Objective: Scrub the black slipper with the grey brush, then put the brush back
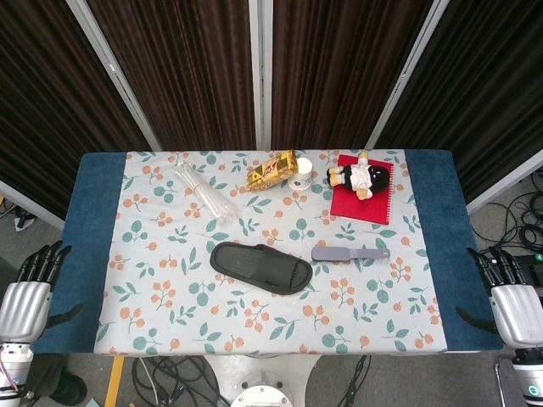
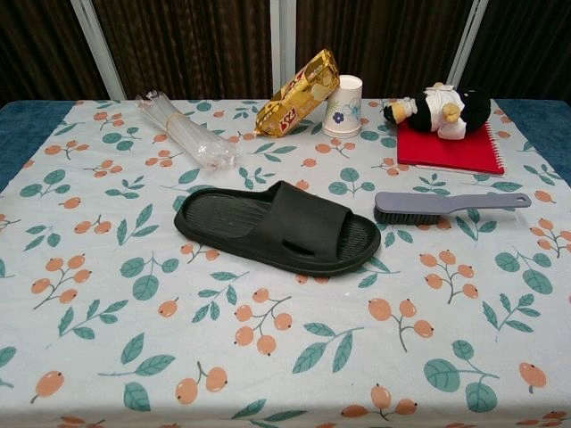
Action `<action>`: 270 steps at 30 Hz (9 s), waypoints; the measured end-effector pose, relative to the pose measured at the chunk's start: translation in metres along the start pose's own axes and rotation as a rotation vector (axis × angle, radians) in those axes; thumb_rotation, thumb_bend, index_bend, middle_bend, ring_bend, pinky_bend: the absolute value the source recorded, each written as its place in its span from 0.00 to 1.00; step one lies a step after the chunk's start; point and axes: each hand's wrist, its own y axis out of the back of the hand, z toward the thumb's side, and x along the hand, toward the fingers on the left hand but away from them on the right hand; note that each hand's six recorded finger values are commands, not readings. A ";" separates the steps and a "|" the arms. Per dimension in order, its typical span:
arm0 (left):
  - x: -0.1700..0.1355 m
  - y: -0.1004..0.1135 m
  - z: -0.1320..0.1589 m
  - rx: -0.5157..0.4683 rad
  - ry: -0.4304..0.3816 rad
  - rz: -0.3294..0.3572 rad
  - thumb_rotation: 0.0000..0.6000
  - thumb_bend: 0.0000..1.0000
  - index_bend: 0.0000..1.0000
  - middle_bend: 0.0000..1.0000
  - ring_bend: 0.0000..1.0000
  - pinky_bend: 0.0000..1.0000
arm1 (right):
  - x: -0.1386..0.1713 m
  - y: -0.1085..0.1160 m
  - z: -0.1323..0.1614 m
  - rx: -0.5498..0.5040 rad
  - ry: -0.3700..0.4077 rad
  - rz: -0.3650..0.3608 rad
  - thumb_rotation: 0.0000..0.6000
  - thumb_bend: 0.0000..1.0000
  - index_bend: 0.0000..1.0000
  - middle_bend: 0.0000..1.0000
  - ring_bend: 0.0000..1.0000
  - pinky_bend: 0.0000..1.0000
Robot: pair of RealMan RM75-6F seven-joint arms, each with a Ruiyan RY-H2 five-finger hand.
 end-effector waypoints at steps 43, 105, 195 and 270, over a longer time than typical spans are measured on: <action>-0.001 -0.004 -0.017 -0.042 0.073 -0.021 1.00 0.14 0.10 0.14 0.02 0.12 | -0.199 -0.148 0.091 0.149 0.126 0.482 1.00 0.00 0.40 0.45 0.29 0.33; 0.037 0.008 0.018 -0.141 -0.128 0.029 1.00 0.16 0.10 0.14 0.02 0.12 | -0.196 -0.126 0.121 -0.090 0.241 0.442 1.00 0.61 1.00 1.00 1.00 1.00; 0.192 -0.176 0.262 -0.124 -0.521 -0.580 1.00 0.20 0.42 0.51 0.34 0.34 | -0.198 -0.162 0.222 0.124 0.422 0.291 1.00 0.62 1.00 1.00 1.00 1.00; 0.169 -0.053 0.175 -0.205 -0.441 -0.209 1.00 0.18 0.11 0.12 0.03 0.16 | -0.209 -0.159 0.129 0.134 0.215 0.402 1.00 0.13 0.20 0.31 0.23 0.35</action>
